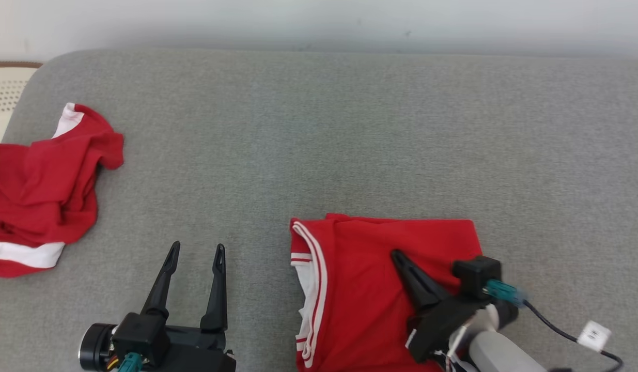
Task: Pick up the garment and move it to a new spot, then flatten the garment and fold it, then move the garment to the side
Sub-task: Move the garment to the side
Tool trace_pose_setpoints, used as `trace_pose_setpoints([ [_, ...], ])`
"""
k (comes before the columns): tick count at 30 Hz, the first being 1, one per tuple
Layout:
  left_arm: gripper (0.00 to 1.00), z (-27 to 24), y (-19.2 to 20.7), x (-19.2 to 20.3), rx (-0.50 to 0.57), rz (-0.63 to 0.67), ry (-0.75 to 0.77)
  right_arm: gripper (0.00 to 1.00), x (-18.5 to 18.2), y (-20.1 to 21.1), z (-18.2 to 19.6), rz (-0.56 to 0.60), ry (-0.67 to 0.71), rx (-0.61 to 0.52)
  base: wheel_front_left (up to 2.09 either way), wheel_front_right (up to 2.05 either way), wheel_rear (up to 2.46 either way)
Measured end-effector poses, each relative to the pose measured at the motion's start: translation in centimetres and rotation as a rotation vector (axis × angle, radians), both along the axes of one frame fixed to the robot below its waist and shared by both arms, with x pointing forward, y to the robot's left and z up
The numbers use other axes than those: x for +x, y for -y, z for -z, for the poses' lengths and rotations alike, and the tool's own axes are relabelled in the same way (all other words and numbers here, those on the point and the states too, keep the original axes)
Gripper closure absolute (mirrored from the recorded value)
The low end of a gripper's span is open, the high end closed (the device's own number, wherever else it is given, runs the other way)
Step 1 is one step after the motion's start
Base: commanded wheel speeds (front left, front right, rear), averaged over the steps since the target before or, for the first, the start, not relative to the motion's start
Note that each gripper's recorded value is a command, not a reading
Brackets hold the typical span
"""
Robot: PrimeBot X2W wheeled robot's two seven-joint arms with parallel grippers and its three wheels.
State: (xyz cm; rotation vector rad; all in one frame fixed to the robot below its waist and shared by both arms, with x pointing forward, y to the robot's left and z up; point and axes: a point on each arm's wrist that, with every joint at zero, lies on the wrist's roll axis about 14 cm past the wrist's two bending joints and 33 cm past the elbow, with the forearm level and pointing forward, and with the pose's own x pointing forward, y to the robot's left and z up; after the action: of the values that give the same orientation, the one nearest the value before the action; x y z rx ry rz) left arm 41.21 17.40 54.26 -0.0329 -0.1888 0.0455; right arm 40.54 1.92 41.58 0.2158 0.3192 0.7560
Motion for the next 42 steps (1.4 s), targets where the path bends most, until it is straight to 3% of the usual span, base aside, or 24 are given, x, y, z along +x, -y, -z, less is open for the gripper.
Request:
trace_pose_setpoints([
  [11, 0.00, -0.7, 0.7, -0.1, 0.014, 0.029, 0.017, 1.00, 0.6, 5.4, -6.4, 0.190, 0.149, 0.160, 0.00, 0.00, 0.00],
  [15, 0.00, -1.6, 1.1, -0.3, 0.028, 0.051, 0.037, 1.00, 0.3, 9.9, -11.7, 0.317, 0.313, 0.191, 0.00, 0.00, 0.00],
  [18, 0.00, -2.1, 1.2, -0.3, 0.035, 0.058, 0.049, 0.53, 0.0, 12.1, -13.6, 0.375, 0.383, 0.168, 0.00, 0.00, 0.00],
  [19, 0.00, -2.3, 1.2, -0.3, 0.036, 0.060, 0.053, 0.15, -0.1, 12.7, -14.1, 0.390, 0.400, 0.158, 0.00, 0.00, 0.00],
  [20, 0.00, -2.5, 1.3, -0.4, 0.036, 0.062, 0.058, 0.00, -0.3, 13.3, -14.5, 0.407, 0.414, 0.147, 0.00, 0.00, 0.00],
  [26, 0.00, -3.8, 1.6, -0.9, 0.038, 0.068, 0.092, 0.00, -2.1, 15.6, -16.1, 0.460, 0.472, 0.046, 0.00, 0.00, 0.00],
  [32, 0.00, -4.2, 1.6, -1.8, 0.042, 0.069, 0.100, 0.00, -3.9, 16.4, -15.2, 0.469, 0.451, -0.048, 0.00, 0.00, 0.00],
  [42, 0.00, -4.2, 1.4, -3.5, 0.050, 0.061, 0.086, 0.00, -6.3, 16.4, -13.5, 0.465, 0.392, -0.097, 0.00, 0.00, 0.00],
])
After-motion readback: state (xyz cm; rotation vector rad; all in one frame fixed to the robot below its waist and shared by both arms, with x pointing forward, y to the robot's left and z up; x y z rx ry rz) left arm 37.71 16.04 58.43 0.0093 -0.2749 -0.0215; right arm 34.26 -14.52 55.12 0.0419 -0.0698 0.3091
